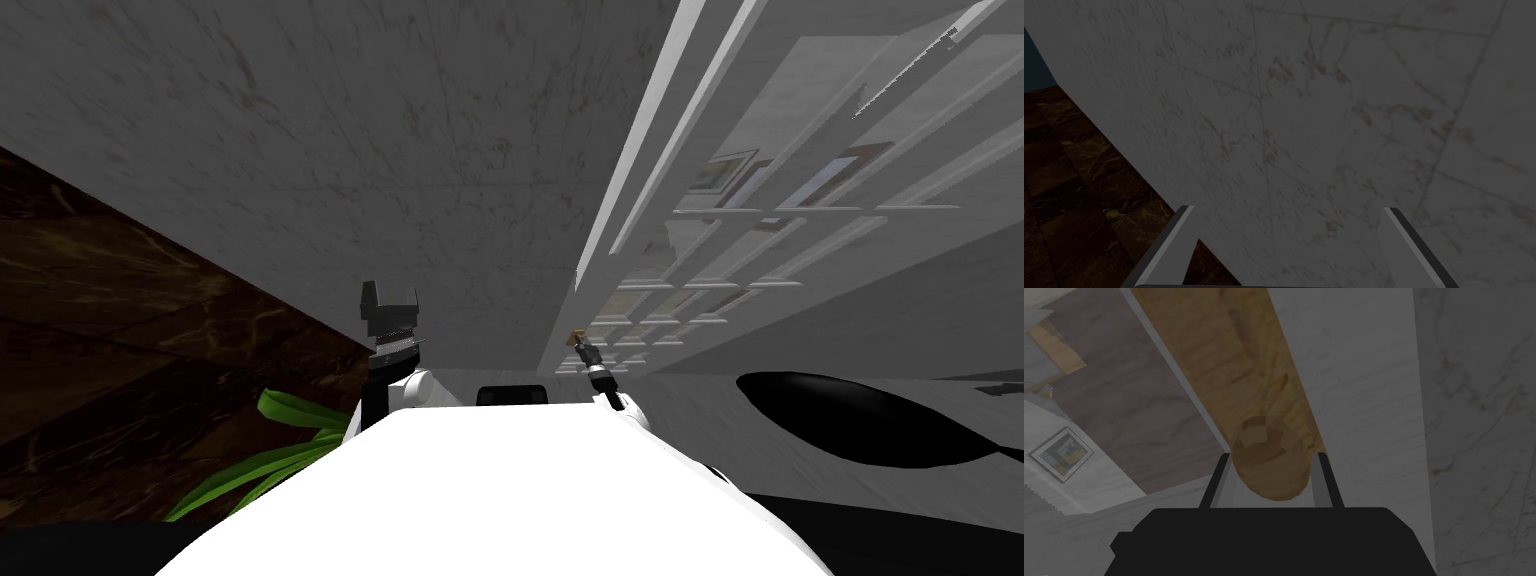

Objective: Pull the door open

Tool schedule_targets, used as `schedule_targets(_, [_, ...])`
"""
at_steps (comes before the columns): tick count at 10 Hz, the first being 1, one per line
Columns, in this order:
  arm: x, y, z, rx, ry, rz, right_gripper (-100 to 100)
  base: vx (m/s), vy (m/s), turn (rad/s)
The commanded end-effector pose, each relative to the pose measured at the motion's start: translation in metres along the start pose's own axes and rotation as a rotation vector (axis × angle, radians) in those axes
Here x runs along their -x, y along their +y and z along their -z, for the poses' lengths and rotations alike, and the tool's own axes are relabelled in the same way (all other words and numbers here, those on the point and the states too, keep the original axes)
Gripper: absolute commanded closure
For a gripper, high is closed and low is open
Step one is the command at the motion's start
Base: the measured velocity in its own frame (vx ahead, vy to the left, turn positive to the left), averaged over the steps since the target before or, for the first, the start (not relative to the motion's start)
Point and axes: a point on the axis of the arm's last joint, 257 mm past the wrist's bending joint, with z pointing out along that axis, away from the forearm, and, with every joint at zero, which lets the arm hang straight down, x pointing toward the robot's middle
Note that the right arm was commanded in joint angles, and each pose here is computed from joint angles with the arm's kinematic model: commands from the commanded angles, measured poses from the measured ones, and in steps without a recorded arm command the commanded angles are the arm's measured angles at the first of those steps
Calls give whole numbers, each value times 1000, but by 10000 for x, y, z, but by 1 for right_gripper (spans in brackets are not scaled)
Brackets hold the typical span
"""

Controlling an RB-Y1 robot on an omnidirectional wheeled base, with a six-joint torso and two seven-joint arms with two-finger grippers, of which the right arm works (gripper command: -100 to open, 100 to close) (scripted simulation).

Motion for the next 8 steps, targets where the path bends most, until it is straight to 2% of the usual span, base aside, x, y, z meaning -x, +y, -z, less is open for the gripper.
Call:
schedule_targets(1, [-18,26,0,1,0,-36,100,-36,-20,27])
schedule_targets(4, [9,12,-19,-8,-12,-142,100,-37,-15,63])
schedule_targets(8, [28,1,-32,-14,-22,-239,100,-37,-21,51])
